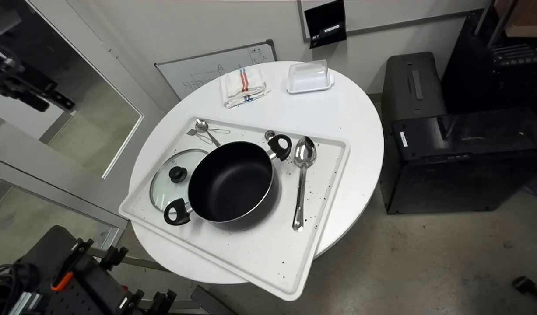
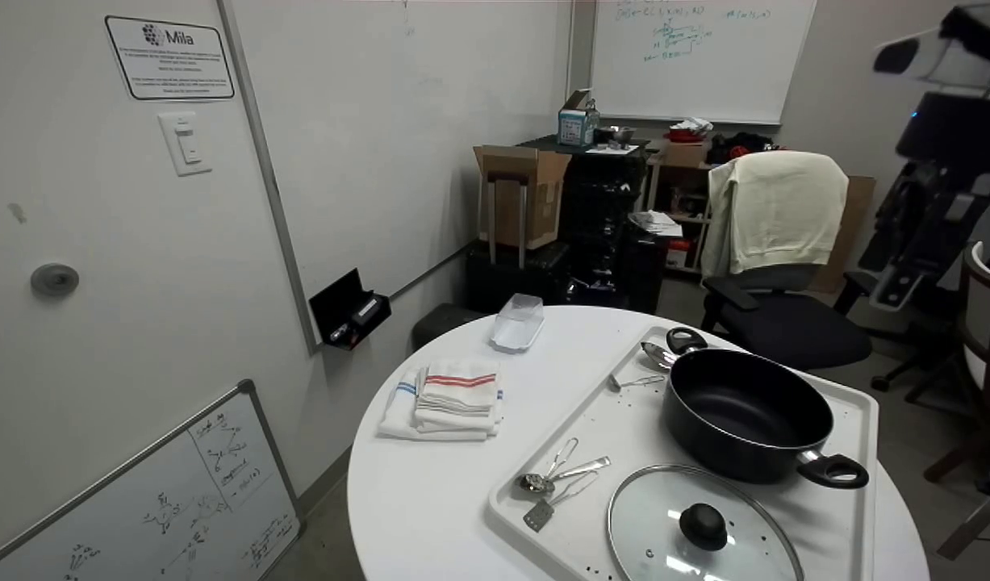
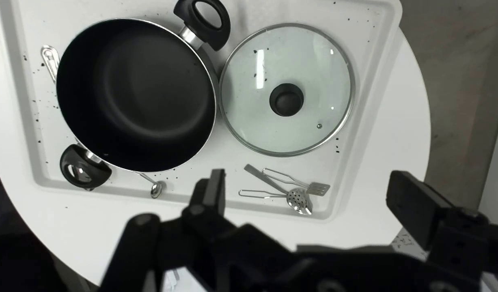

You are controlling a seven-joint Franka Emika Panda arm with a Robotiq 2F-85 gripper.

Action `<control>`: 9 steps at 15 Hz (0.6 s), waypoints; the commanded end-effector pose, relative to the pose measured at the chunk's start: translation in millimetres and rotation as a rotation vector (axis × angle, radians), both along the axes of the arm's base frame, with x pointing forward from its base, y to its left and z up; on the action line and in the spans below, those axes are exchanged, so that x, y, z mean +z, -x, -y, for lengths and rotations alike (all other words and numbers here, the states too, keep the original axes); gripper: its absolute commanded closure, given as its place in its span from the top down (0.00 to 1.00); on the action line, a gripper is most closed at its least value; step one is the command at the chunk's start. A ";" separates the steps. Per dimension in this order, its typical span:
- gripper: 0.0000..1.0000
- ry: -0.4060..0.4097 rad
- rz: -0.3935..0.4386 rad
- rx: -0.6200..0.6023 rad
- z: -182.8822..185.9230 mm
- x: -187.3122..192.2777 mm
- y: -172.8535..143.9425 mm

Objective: Put the lid on the pot

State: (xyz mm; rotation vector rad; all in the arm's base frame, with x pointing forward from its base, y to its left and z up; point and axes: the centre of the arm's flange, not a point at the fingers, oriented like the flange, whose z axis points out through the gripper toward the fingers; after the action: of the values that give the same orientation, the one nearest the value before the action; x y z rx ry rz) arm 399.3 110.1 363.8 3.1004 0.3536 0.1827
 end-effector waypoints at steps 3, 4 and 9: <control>1.00 0.050 -0.069 0.047 -6.0 -82.3 -68.4; 1.00 0.059 -0.084 0.056 -7.4 -101.8 -76.2; 1.00 0.081 -0.150 0.105 -17.3 -175.3 -98.2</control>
State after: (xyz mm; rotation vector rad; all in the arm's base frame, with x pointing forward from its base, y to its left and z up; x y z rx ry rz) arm 468.1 115.3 229.7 3.0423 0.4871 -0.0369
